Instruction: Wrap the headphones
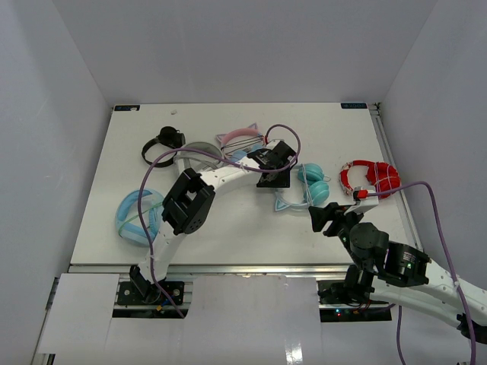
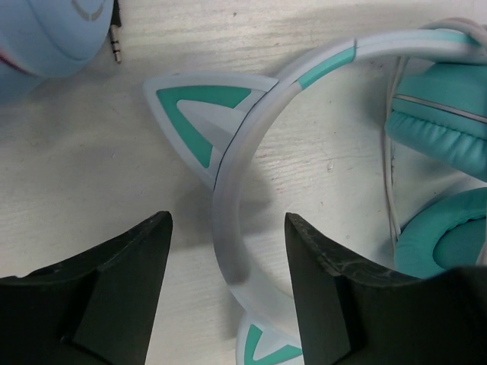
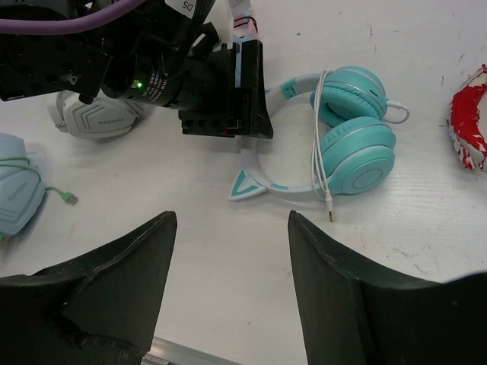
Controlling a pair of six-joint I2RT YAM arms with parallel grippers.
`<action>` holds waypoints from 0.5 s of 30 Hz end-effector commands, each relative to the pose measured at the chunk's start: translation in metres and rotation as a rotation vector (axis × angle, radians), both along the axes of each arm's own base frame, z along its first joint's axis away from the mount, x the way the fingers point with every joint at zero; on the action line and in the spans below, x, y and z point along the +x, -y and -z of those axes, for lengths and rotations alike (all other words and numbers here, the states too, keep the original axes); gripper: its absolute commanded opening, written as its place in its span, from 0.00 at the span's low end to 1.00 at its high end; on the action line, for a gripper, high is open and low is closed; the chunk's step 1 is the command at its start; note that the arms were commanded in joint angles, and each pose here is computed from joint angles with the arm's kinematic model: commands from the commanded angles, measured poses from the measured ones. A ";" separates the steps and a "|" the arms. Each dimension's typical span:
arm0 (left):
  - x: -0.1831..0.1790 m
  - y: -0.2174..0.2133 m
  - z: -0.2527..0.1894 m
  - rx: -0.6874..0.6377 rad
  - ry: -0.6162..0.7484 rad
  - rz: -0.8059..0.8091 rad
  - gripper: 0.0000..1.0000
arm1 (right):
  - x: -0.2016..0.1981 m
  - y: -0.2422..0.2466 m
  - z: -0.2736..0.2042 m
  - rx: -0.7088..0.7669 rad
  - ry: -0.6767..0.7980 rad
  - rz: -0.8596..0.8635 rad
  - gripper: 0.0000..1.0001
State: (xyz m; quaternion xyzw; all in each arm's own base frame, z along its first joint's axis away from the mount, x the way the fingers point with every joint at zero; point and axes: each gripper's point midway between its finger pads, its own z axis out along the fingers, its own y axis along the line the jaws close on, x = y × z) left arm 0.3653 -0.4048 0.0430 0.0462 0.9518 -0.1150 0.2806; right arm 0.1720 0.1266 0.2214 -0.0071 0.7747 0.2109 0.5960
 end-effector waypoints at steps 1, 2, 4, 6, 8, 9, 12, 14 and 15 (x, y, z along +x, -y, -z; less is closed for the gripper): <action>0.005 -0.004 -0.068 -0.071 0.104 -0.011 0.80 | 0.005 0.004 -0.006 0.009 0.010 0.047 0.67; 0.005 -0.006 -0.077 -0.080 0.117 -0.010 0.85 | 0.005 0.003 -0.008 0.007 0.012 0.045 0.67; 0.004 -0.008 -0.103 -0.109 0.152 0.007 0.97 | 0.005 0.000 -0.012 0.001 0.011 0.039 0.67; 0.000 -0.013 -0.136 -0.150 0.196 0.012 0.98 | 0.005 -0.005 -0.012 -0.015 0.004 0.021 0.67; -0.004 -0.023 -0.161 -0.163 0.241 0.020 0.98 | 0.005 -0.008 -0.014 -0.035 0.002 0.007 0.68; -0.007 -0.030 -0.175 -0.164 0.267 0.022 0.98 | 0.005 -0.011 -0.016 -0.050 0.003 -0.006 0.68; -0.018 -0.061 -0.207 -0.148 0.345 0.000 0.98 | 0.006 -0.016 -0.024 -0.091 0.006 -0.030 0.77; -0.028 -0.085 -0.224 -0.146 0.396 -0.024 0.98 | 0.007 -0.019 -0.030 -0.117 0.007 -0.036 0.85; -0.035 -0.097 -0.232 -0.152 0.418 -0.028 0.98 | 0.008 -0.021 -0.032 -0.132 0.007 -0.040 0.89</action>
